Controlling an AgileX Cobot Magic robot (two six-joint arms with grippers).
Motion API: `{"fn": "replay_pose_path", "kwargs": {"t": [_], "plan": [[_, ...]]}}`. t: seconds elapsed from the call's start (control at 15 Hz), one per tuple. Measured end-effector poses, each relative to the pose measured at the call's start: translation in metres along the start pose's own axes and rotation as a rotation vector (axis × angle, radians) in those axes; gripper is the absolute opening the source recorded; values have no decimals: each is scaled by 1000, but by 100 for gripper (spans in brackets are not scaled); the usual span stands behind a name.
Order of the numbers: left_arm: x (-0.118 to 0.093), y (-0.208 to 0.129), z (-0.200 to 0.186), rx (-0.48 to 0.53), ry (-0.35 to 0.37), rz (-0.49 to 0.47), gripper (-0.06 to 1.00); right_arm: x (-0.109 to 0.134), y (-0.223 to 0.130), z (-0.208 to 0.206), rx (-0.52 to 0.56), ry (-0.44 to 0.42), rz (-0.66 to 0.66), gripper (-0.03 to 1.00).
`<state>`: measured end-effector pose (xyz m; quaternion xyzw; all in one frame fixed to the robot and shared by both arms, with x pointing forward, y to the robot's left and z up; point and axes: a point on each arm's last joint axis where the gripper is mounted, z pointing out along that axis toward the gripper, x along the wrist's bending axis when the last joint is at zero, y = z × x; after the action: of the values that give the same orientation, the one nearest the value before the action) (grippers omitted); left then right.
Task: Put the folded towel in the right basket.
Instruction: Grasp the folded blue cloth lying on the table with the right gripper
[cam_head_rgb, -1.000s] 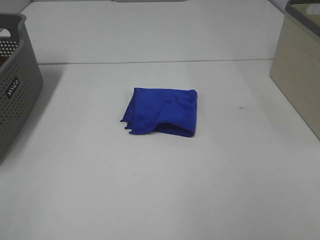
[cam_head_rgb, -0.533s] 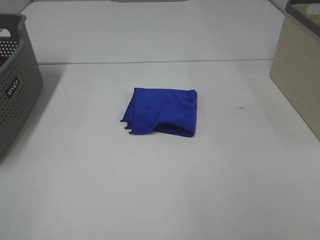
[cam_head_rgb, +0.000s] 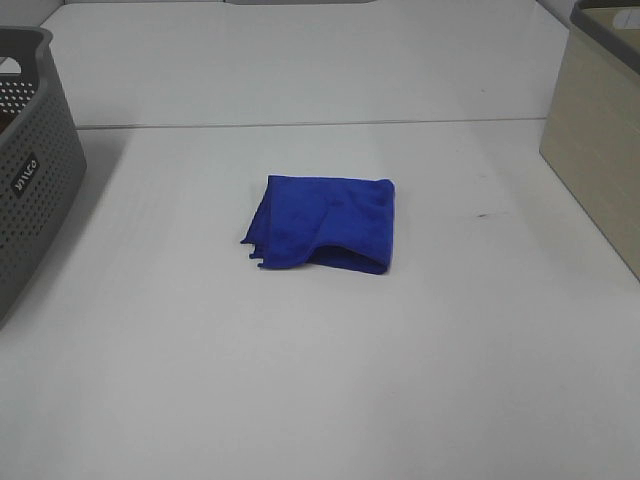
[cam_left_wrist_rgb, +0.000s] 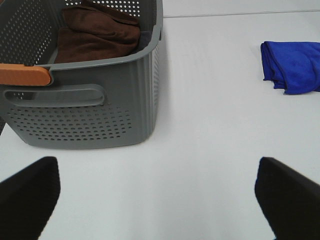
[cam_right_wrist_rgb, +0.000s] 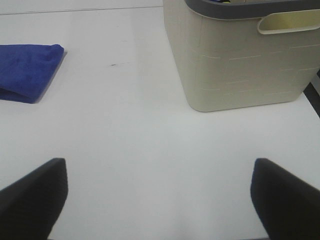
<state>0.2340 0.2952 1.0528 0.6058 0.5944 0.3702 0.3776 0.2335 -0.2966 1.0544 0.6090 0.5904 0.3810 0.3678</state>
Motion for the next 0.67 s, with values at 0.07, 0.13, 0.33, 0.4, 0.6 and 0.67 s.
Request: {"fn": "replay_pose_path", "kwargs": {"t": [0.07, 0.13, 0.33, 0.4, 0.6, 0.67], "plan": [[0, 0, 0, 0, 0, 0, 99, 0, 0, 0, 0, 0, 0, 94], [0, 0, 0, 0, 0, 0, 99, 0, 0, 0, 0, 0, 0, 94], [0, 0, 0, 0, 1, 0, 99, 0, 0, 0, 0, 0, 0, 94], [0, 0, 0, 0, 3, 2, 99, 0, 0, 0, 0, 0, 0, 94], [0, 0, 0, 0, 3, 4, 99, 0, 0, 0, 0, 0, 0, 94], [0, 0, 0, 0, 3, 5, 99, 0, 0, 0, 0, 0, 0, 94]]}}
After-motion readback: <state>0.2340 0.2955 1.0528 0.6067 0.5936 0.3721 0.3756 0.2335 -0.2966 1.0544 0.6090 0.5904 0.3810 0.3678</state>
